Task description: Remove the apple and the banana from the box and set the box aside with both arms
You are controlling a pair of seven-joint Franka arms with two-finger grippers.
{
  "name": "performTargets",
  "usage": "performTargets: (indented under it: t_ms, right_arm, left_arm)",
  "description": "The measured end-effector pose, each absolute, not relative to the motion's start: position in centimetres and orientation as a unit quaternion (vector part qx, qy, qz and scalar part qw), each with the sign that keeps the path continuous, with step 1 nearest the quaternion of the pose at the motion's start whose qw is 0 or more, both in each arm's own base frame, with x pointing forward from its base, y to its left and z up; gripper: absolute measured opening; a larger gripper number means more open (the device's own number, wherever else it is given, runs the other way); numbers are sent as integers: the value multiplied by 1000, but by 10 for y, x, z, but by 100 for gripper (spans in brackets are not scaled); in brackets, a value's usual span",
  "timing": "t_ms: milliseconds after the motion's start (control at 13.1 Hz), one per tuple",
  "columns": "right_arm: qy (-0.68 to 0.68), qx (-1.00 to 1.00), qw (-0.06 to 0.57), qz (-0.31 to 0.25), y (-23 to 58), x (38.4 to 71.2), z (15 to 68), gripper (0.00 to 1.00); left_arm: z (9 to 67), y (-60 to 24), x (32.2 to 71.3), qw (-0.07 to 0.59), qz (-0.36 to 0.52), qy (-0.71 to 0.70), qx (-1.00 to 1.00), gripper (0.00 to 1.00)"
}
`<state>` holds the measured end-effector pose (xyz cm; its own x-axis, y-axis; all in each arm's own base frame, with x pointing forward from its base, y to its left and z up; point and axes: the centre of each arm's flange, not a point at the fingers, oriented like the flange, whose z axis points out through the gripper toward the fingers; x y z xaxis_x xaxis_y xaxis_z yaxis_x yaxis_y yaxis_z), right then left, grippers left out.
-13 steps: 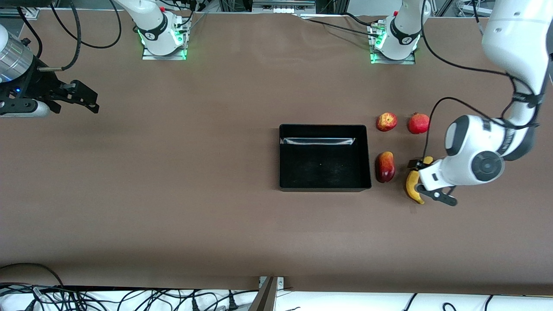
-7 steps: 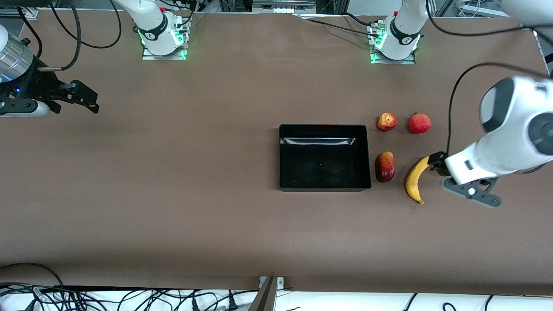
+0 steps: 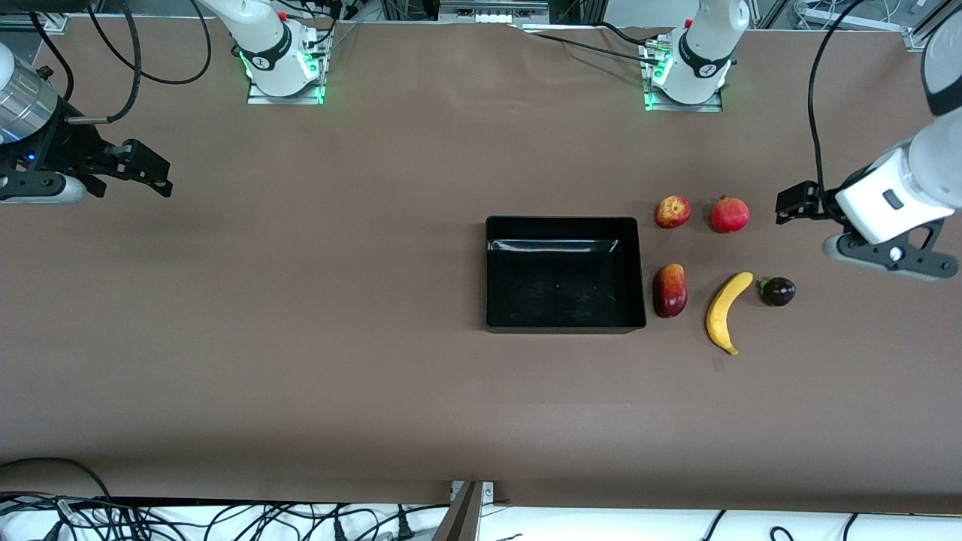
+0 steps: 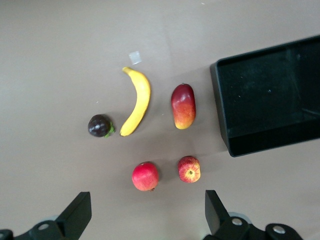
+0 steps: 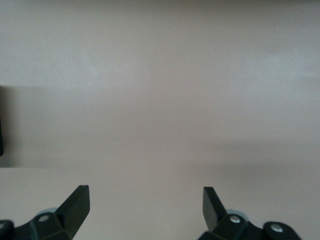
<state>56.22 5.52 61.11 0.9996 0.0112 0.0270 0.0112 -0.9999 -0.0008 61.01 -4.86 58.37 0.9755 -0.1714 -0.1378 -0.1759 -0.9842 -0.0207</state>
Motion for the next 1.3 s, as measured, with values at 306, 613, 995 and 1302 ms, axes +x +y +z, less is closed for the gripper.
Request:
performTargets:
  t_ms: [306, 613, 995, 1302]
  right_arm:
    - [-6, -1000, 0, -14, 55, 562, 611, 100]
    - [-6, -1000, 0, -13, 55, 562, 611, 100]
    - [-6, -1000, 0, -14, 55, 562, 611, 100]
    - [-6, -1000, 0, -14, 55, 562, 611, 100]
  left_arm:
    - [584, -17, 597, 22, -15, 39, -999, 100]
    - [583, -11, 568, 19, -27, 34, -999, 100]
    - [580, -24, 564, 19, -17, 40, -999, 100]
    - [579, -24, 562, 19, -10, 40, -999, 100]
